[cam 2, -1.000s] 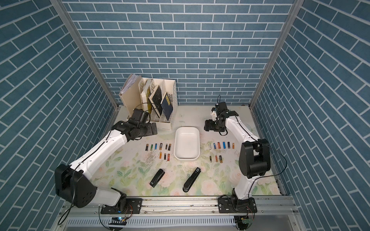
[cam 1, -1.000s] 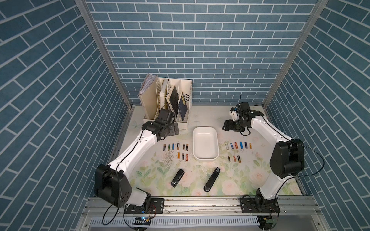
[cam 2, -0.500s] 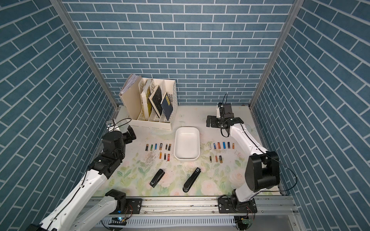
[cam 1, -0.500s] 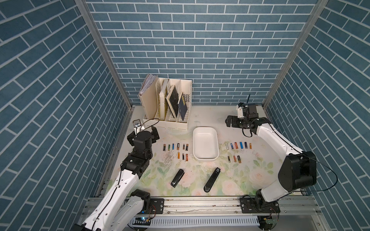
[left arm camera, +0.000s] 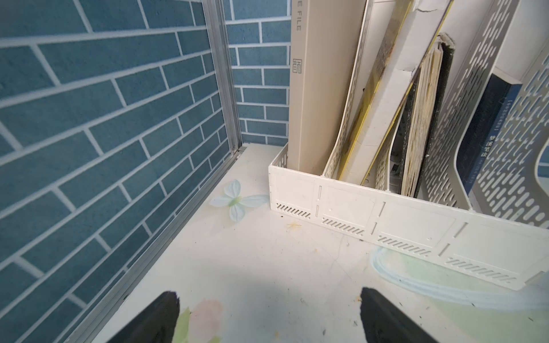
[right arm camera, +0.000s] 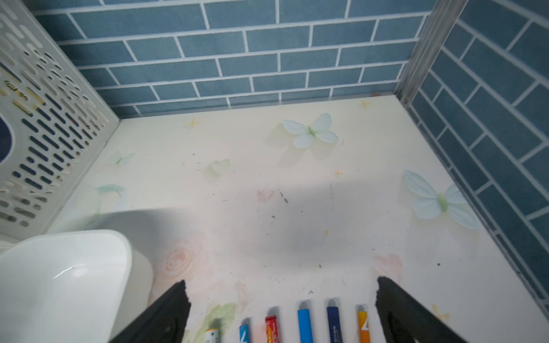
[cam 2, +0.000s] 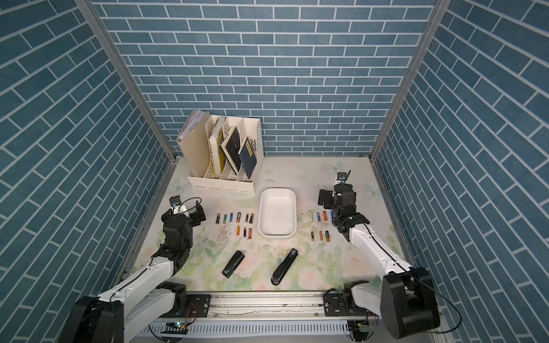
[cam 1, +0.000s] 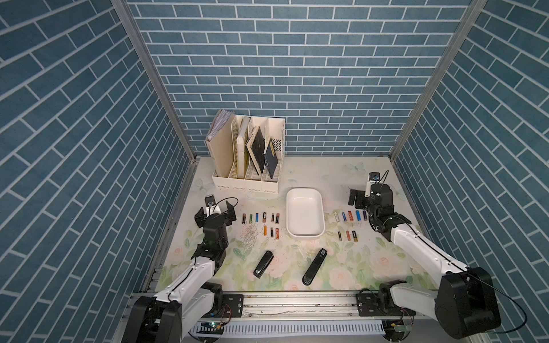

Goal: Take the batteries out of the storage box
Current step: Reset both arms

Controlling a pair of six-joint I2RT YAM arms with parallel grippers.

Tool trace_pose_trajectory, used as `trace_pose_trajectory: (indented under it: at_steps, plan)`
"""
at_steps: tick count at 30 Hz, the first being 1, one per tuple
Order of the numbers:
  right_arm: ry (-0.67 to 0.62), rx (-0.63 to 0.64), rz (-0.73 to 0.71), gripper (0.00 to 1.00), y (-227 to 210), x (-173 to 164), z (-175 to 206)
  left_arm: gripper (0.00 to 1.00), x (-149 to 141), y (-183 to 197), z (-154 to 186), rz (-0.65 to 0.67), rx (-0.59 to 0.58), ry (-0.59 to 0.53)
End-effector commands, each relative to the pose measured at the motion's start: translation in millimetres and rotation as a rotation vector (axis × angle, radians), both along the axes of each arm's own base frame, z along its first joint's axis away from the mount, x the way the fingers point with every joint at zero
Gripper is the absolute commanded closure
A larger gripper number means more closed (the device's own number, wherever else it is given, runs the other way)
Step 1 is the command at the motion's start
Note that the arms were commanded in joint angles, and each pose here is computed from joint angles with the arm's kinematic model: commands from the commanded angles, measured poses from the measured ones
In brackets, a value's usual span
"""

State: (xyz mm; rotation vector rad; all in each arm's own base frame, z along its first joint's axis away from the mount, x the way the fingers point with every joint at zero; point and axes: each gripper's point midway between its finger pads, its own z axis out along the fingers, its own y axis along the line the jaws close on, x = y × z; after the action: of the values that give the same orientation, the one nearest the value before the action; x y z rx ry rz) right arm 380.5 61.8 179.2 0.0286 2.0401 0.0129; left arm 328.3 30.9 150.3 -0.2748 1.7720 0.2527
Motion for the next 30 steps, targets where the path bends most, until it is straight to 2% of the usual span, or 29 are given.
trace_pose_trajectory:
  at_steps: [1,6,8,11,13,17,19,22,25,30]
  plan:
    - [-0.122,-0.067,-0.117,0.0,-22,12,15,0.0,22,-3,13,-0.059,-0.018,-0.098]
    - [-0.24,-0.095,-0.143,0.0,-32,7,8,0.0,40,-13,-6,-0.125,0.024,-0.106]
    - [-0.257,-0.116,-0.155,0.0,-38,3,-3,0.03,47,-22,-18,-0.198,0.024,-0.085]
    - [-0.297,-0.152,-0.157,0.0,-45,-4,-13,0.0,40,-19,-19,-0.2,0.012,-0.105]
    - [-0.323,-0.15,-0.151,0.0,-50,-1,-9,0.0,39,-24,-18,-0.229,0.021,-0.114]
    - [-0.405,-0.142,-0.127,0.0,-62,5,2,0.0,44,-20,-20,-0.203,0.017,-0.096]
    - [-0.379,-0.151,-0.143,0.0,-71,5,-2,0.0,44,-19,-21,-0.197,0.013,-0.094]
    - [-0.412,-0.108,-0.144,0.0,-79,-5,1,0.0,44,-20,-20,-0.197,0.013,-0.095]
    - [-0.389,-0.074,-0.182,0.0,-92,-6,-3,0.0,44,-20,-21,-0.198,0.013,-0.093]
    - [-0.377,-0.045,-0.174,0.0,-96,-14,-11,0.0,44,-20,-20,-0.198,0.013,-0.094]
